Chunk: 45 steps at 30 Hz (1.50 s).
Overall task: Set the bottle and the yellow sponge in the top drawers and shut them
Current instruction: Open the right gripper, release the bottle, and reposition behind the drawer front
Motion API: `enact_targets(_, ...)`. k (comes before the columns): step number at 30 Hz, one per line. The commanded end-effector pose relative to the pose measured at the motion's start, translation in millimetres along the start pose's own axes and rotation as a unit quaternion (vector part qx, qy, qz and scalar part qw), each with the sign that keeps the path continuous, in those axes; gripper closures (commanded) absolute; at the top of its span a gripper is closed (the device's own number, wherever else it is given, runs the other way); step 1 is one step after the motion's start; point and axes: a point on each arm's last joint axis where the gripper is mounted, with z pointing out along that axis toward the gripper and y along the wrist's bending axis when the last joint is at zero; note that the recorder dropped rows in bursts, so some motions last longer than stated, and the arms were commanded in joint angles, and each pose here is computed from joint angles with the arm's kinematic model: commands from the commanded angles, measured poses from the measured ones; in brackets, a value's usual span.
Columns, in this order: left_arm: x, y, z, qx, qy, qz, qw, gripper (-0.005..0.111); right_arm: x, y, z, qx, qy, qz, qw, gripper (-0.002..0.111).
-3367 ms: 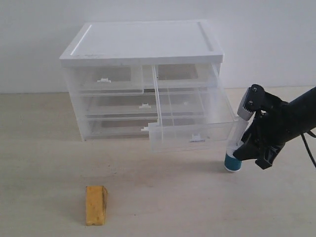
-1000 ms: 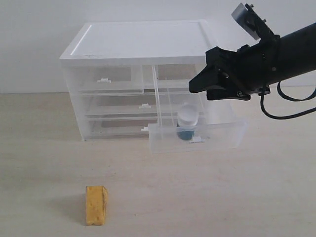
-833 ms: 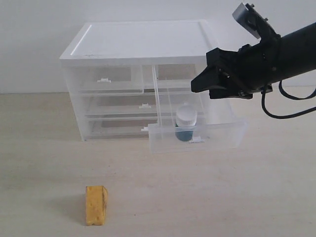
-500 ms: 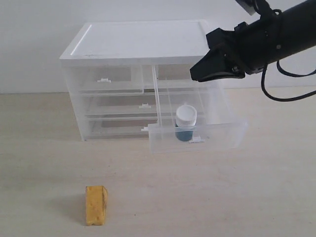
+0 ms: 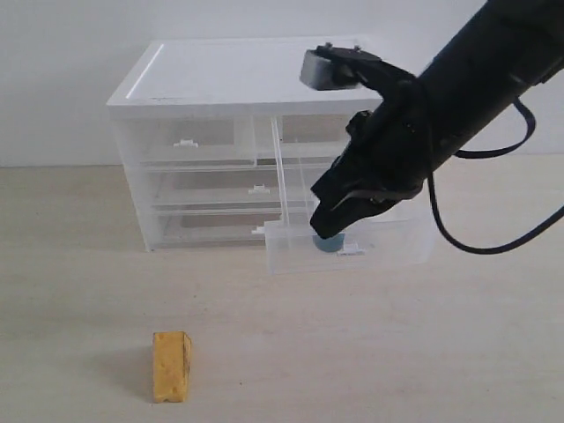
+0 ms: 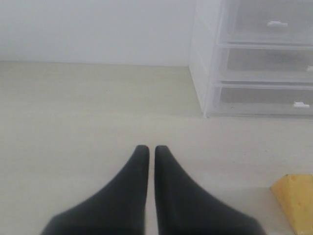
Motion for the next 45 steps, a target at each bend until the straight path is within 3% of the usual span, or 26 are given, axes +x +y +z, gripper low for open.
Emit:
enact_targets(1,1.3,0.1,0.2,-0.001,0.001,0.0,1.0,0.103,-6.9,12.8,8.9,0.062,0.005,-0.027,0.998,0.108)
enact_targets(9,1.3,0.1,0.2,-0.001,0.001,0.0,1.0,0.103,-15.3,16.2,14.1,0.124,-0.021,-0.026,0.992,0.108)
enact_targets(22,1.3,0.1,0.2,-0.001,0.001,0.0,1.0,0.103,-12.1,-6.7,5.0,0.253,-0.018,0.037,0.967,0.108)
enact_targets(25,1.3,0.1,0.2,-0.001,0.001,0.0,1.0,0.103,-10.6,-3.8,-0.3,0.252,-0.011,0.027,0.967,0.108)
enact_targets(29,1.3,0.1,0.2,-0.001,0.001,0.0,1.0,0.103,-4.9,17.3,-35.3,0.238,0.016,-0.044,0.97,0.108)
enact_targets(33,1.3,0.1,0.2,-0.001,0.001,0.0,1.0,0.103,13.8,35.5,-31.3,0.121,0.122,-0.138,0.975,0.108)
enact_targets(36,1.3,0.1,0.2,-0.001,0.001,0.0,1.0,0.103,13.3,36.3,-21.5,0.088,0.132,-0.163,0.974,0.108)
enact_targets(41,1.3,0.1,0.2,-0.001,0.001,0.0,1.0,0.103,8.2,27.9,3.4,0.09,0.14,-0.187,0.968,0.108)
enact_targets(45,1.3,0.1,0.2,-0.001,0.001,0.0,1.0,0.103,7.2,25.5,27.4,0.108,0.176,-0.237,0.949,0.108)
